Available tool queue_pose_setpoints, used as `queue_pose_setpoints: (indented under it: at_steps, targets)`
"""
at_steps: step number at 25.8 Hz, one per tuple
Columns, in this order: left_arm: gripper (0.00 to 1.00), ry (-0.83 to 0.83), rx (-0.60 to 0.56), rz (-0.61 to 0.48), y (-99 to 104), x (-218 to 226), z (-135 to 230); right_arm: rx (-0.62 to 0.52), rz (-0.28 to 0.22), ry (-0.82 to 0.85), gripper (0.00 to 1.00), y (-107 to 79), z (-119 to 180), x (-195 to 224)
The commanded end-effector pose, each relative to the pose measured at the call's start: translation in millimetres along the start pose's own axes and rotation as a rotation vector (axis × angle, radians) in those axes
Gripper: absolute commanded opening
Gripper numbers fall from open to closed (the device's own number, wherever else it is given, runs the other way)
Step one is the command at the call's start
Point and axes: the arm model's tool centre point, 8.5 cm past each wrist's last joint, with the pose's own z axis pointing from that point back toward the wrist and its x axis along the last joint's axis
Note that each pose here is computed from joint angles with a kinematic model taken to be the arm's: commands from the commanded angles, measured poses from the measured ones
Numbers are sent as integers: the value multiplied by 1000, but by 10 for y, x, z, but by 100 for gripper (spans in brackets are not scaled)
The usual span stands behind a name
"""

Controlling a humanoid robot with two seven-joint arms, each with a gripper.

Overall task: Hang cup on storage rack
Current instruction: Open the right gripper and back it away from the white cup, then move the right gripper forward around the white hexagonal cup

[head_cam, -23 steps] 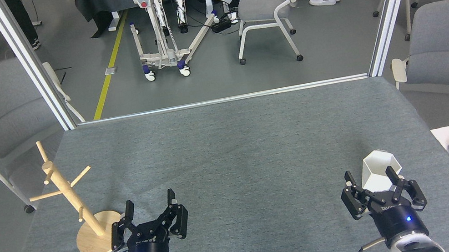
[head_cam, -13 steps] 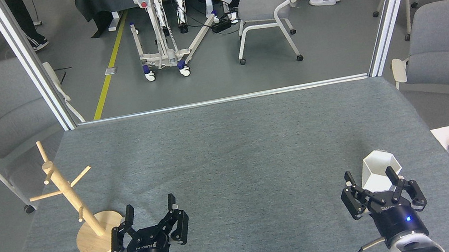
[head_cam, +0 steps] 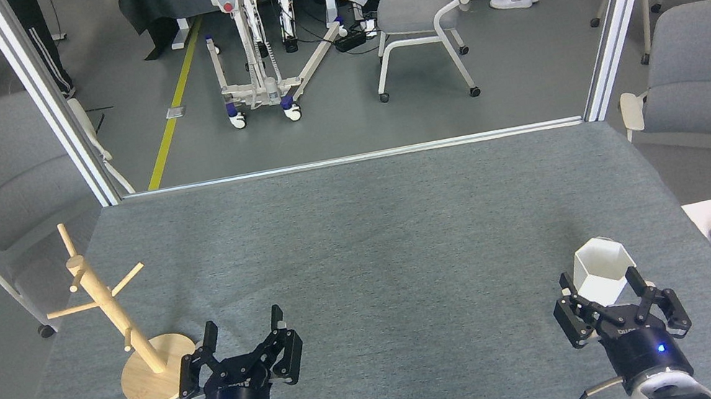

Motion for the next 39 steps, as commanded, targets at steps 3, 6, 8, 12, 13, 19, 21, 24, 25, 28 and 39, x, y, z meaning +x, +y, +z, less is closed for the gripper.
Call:
queue_pose_setpoints:
  at_steps: [3, 6, 8, 12, 13, 19, 21, 24, 25, 28, 39]
  targets:
    - [99, -21, 10, -1, -28, 24, 17, 27, -18, 68, 100, 117, 63, -274]
    - [99, -20, 9, 0, -21, 29, 12, 83, -3, 65, 100, 297, 81, -393]
    - [99, -19, 3, 2, -39, 31, 17, 110, 14, 68, 100, 366, 77, -498]
    - [99, -17, -27, 0, -143, 22, 7, 144, 17, 70, 100, 478, 80, -541]
    - [99, -16, -37, 0, -176, 19, 0, 132, 19, 66, 100, 464, 75, -554]
    - [99, -15, -48, -2, -210, 21, -59, 132, 7, -10, 100, 546, 67, -483]
    - [99, -16, -50, -3, -219, 16, -54, 129, 4, -22, 100, 524, 6, -476]
    - [99, -16, -57, 0, -248, 26, -28, 133, 30, -24, 100, 478, -39, -612]
    - [99, -16, -57, 1, -248, 31, -28, 138, 30, -26, 100, 486, -54, -618]
    - [99, -17, -65, -3, -274, 12, -11, 136, 26, -28, 100, 466, -114, -610]
    - [99, -14, -75, -7, -312, -8, 44, 133, 6, -25, 100, 407, -321, -597]
